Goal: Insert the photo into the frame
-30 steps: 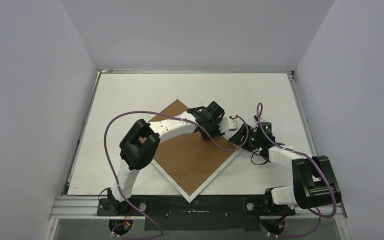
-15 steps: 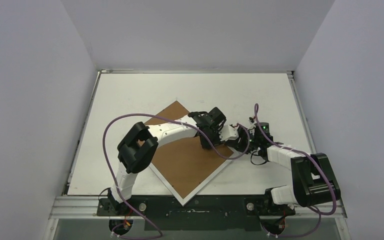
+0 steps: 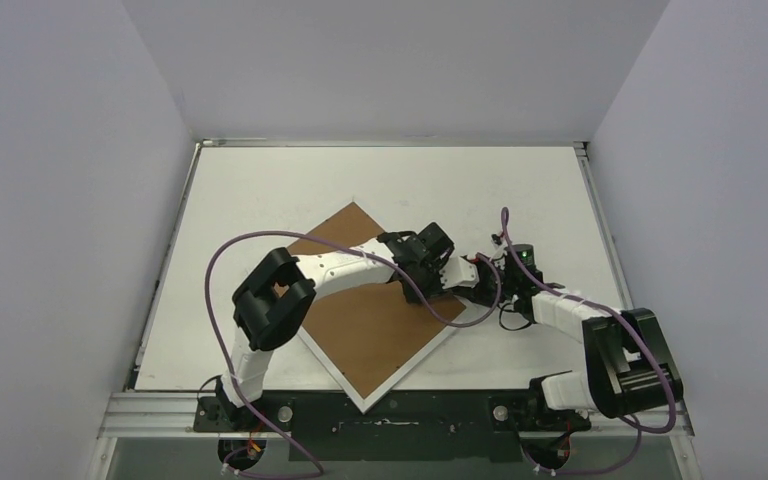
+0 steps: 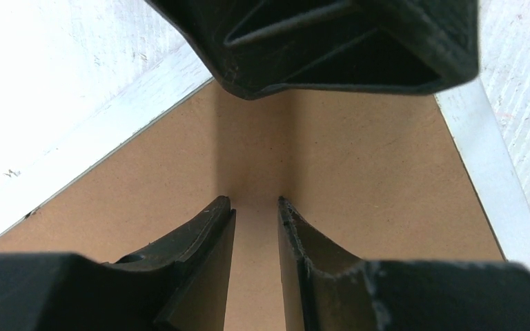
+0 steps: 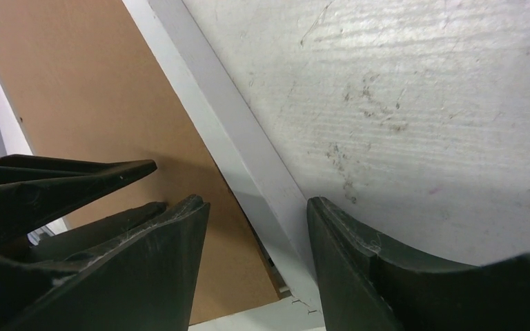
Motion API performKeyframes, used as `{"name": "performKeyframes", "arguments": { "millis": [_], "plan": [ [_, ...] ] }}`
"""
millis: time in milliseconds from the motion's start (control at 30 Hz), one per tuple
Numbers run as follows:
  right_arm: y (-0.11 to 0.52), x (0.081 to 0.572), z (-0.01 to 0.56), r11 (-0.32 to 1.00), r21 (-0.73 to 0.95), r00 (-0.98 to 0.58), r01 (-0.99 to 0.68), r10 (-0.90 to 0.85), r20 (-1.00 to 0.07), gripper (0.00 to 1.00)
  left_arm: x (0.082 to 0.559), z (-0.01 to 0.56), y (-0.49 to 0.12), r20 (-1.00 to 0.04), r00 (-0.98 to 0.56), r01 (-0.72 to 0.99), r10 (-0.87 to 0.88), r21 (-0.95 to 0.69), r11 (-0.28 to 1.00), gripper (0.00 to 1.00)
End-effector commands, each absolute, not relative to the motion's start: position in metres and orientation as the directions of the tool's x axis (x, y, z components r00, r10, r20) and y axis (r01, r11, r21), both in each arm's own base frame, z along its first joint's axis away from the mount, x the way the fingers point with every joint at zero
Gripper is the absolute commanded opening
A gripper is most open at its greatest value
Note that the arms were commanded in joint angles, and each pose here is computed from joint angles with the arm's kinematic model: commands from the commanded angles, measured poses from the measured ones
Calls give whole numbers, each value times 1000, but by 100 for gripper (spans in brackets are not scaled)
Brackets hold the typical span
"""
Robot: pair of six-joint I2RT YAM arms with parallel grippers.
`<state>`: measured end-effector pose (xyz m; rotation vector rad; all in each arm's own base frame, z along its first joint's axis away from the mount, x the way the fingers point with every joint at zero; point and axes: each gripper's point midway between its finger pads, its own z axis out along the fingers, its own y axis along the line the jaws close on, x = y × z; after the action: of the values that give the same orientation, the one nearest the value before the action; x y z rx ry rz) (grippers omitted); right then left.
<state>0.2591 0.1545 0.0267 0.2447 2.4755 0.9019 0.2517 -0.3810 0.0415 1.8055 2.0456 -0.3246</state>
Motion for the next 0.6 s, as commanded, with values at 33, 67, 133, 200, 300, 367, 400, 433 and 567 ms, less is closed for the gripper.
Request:
{"name": "performKeyframes", "arguments": {
  "millis": [33,67,133,200,300,367,400,433,567],
  "plan": [
    [146,164,-17,829,543,-970,134,222,-99,58,245,4,-354,-343,-83,984,936,120,131,27],
    [145,161,-18,831,538,-971,138,221,-93,57,245,3,-351,-339,-82,983,937,129,132,27],
    [142,155,-20,845,517,-973,138,212,-86,56,246,0,-347,-332,-80,981,940,141,134,27],
    [140,151,-21,861,492,-977,130,196,-85,53,248,0,-344,-329,-77,978,941,159,136,27],
    [140,145,-24,888,445,-982,117,169,-79,50,251,-2,-339,-317,-77,974,945,179,140,27],
    [141,139,-27,901,421,-986,103,147,-75,49,253,-3,-335,-314,-79,972,946,188,143,27],
    [140,136,-28,908,407,-988,100,140,-70,47,253,-3,-333,-314,-81,971,946,189,146,27],
    [140,133,-30,913,395,-989,99,135,-65,45,253,-4,-331,-315,-85,970,945,189,150,27],
    [136,124,-34,935,342,-991,93,119,-55,41,251,-6,-327,-316,-96,969,944,186,160,27]
  ]
}}
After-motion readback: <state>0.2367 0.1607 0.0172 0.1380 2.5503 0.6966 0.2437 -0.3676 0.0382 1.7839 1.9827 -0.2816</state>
